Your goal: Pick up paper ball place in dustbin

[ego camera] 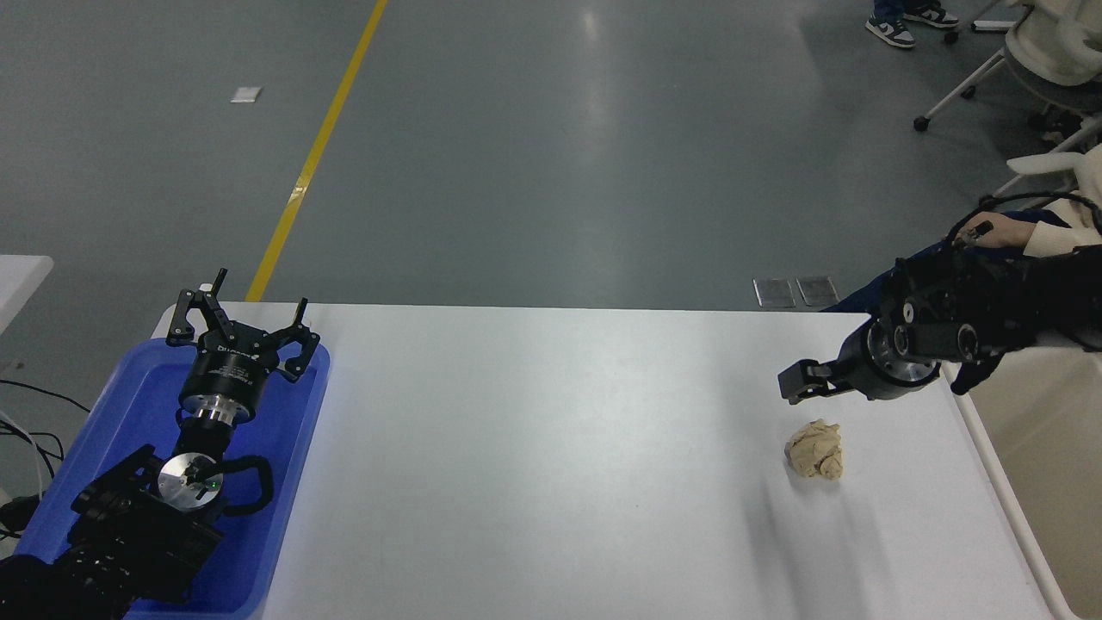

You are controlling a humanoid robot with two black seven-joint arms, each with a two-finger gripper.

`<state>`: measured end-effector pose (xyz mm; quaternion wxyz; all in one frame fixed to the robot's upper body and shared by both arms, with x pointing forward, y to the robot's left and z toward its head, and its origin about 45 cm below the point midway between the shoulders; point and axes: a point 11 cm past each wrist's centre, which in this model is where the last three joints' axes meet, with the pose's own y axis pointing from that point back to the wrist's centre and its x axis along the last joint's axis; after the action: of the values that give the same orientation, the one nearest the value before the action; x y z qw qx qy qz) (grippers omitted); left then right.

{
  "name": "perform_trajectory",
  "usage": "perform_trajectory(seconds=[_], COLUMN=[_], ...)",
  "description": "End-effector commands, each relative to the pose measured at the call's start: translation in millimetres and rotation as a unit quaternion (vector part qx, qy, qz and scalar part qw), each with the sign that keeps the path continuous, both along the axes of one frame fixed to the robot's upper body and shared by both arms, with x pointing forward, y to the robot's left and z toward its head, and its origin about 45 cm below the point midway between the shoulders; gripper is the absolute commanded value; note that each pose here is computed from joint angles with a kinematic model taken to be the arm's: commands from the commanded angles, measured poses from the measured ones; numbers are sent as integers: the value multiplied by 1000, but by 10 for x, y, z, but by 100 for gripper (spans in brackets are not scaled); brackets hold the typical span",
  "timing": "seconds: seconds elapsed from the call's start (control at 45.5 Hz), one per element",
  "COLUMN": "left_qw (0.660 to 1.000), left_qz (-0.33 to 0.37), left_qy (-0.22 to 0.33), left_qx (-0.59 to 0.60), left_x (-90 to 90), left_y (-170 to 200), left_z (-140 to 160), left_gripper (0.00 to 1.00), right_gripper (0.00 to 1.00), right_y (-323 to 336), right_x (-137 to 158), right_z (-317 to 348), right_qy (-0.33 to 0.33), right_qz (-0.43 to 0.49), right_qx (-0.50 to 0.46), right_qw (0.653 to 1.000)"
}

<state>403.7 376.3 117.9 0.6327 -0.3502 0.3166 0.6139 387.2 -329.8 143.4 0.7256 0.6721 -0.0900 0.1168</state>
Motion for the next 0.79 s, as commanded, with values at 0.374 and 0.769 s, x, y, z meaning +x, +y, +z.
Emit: perform_trajectory(seconds=[0.374,0.769], left_qw=[1000,1000], left_qz=[1,1], left_qy=[0,0], left_qx=[0,0], left_x=[-4,-4], left_y=[4,4], left_z=[-3,-3], left_gripper=[100,100], right_gripper=[100,54], right_y=[-103,-215], right_x=[-193,-304], right_z=[-594,-750], right_qy=[-4,0], right_qz=[-25,-49], right_qx=[7,7], right_qw=[1000,999])
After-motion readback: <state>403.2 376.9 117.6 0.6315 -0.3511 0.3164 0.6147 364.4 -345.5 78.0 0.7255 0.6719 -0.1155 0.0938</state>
